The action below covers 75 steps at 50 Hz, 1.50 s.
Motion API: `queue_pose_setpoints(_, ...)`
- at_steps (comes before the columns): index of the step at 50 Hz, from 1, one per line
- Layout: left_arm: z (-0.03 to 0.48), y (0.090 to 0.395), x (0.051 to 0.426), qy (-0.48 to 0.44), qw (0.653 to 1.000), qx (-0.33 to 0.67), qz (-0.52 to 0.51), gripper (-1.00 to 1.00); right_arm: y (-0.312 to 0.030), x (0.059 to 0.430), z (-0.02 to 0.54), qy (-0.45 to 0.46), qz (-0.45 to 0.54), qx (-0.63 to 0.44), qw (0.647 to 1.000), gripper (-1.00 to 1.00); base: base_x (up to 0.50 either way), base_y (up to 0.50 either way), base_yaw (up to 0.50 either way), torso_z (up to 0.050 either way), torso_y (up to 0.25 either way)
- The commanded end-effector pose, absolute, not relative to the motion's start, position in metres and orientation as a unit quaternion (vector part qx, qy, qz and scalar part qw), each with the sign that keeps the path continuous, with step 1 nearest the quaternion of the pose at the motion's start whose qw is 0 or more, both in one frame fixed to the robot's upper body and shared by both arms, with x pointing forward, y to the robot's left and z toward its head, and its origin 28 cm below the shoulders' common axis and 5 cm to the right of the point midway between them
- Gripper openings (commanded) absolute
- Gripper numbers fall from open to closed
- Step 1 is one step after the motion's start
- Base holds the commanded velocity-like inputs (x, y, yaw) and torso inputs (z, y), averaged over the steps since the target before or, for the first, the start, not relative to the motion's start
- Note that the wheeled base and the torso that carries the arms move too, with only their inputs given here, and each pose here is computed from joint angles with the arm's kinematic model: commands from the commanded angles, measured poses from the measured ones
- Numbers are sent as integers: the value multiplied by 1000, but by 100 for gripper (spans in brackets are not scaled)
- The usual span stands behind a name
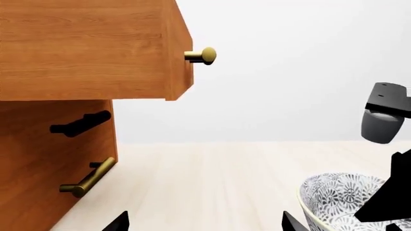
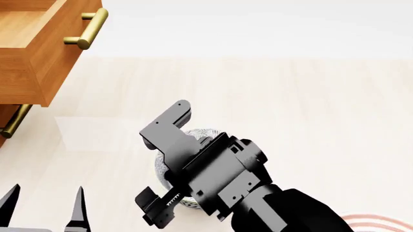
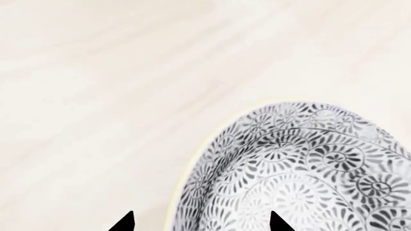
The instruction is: Put the bowl on the plate.
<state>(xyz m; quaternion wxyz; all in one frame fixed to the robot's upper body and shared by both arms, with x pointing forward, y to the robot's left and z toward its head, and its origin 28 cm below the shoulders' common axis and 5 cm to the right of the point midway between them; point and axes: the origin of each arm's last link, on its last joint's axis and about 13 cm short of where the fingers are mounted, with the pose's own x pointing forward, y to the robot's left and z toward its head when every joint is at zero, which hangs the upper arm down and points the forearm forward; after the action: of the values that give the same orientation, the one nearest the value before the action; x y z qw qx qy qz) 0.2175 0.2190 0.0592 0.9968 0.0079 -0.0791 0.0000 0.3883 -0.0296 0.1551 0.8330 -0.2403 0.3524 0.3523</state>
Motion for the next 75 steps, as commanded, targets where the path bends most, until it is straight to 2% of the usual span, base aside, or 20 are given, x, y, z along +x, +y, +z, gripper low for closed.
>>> queue_pose_setpoints(1, 59, 219, 217, -79, 997, 7, 0, 100, -28, 387, 150, 352, 356, -240, 832, 100, 0, 0, 0, 0, 0)
queue_pose_setpoints(7, 59, 219, 216, -79, 997, 7, 1, 100, -29, 387, 148, 353, 356, -241, 831, 100, 0, 0, 0, 0, 0)
queue_pose_setpoints(8, 60, 219, 216, -79, 997, 7, 0, 100, -29, 387, 147, 353, 356, -241, 831, -100, 0, 0, 0, 0, 0)
queue_pose_setpoints(26, 58, 219, 216, -78, 997, 7, 1, 100, -29, 384, 149, 347, 361, -234, 833, -100, 0, 0, 0, 0, 0)
queue_pose_setpoints(34, 58, 220, 216, -78, 997, 6, 1, 100, -31, 368, 165, 312, 360, -268, 837, -100, 0, 0, 0, 0, 0)
queue_pose_setpoints(43, 60, 219, 215, -79, 997, 6, 0, 100, -46, 340, 181, 284, 336, -335, 833, -100, 0, 0, 0, 0, 0)
queue_pose_setpoints(75, 57, 220, 215, -80, 997, 3, 0, 100, -85, 305, 237, 256, 237, -400, 848, -100, 0, 0, 0, 0, 0)
